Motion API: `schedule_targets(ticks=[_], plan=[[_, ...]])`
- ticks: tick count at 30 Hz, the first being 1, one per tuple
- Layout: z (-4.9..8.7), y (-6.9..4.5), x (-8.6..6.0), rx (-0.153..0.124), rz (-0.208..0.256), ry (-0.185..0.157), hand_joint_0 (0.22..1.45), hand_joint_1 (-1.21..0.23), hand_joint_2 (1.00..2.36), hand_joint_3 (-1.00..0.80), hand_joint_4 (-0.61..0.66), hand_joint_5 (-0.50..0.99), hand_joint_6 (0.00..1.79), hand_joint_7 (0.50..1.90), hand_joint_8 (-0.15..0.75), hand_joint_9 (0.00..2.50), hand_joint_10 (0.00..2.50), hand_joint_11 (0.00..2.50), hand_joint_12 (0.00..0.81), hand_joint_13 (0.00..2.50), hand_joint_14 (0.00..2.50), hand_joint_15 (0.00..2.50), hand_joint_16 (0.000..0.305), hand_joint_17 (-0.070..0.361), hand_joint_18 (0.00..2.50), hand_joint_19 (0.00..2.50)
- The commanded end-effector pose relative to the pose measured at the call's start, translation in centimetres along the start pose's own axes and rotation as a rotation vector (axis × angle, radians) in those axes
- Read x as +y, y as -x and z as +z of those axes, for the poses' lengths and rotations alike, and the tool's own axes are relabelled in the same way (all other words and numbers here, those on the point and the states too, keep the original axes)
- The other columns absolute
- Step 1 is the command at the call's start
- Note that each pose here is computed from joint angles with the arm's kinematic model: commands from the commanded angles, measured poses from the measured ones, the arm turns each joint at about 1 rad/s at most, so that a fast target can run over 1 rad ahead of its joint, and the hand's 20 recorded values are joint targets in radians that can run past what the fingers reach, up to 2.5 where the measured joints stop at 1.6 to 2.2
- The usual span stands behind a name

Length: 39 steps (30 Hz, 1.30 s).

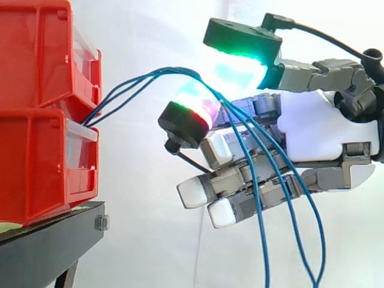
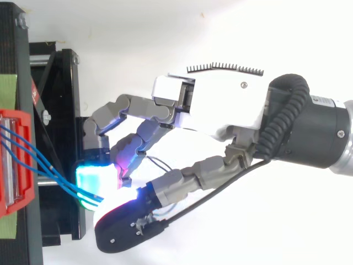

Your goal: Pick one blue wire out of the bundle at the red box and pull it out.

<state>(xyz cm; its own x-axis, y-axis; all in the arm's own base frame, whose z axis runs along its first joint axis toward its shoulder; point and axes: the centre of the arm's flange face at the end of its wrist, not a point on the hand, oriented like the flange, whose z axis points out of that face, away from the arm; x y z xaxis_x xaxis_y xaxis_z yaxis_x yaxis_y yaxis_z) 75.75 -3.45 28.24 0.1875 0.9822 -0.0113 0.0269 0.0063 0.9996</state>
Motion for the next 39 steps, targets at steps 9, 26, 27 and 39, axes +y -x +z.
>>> schedule_targets(ticks=[9,26,27,39], plan=[[0.04,-0.03,0.04,0.002,0.001,0.004,0.62,-0.68,1.01,-0.41,0.18,-0.18,0.91,1.16,0.308,0.84,0.01,0.47,0.414,0.78,0.02,0.45,0.057,0.128,0.67,0.49],[0.05,-0.04,0.06,0.002,0.004,0.005,0.63,-0.71,1.0,0.04,0.05,-0.19,0.95,1.11,0.331,0.83,0.01,0.38,0.456,0.8,0.01,0.43,0.068,0.153,0.71,0.45],[0.05,-0.04,0.06,0.002,0.004,0.005,0.63,-0.72,1.01,-0.01,0.07,-0.19,0.94,1.11,0.328,0.82,0.01,0.39,0.45,0.79,0.01,0.42,0.066,0.149,0.7,0.46],[0.05,-0.04,0.06,0.002,0.013,0.005,0.63,-0.74,1.0,-0.43,0.11,-0.16,0.91,1.22,0.283,0.92,0.01,0.36,0.402,0.8,0.01,0.4,0.057,0.127,0.69,0.47]])
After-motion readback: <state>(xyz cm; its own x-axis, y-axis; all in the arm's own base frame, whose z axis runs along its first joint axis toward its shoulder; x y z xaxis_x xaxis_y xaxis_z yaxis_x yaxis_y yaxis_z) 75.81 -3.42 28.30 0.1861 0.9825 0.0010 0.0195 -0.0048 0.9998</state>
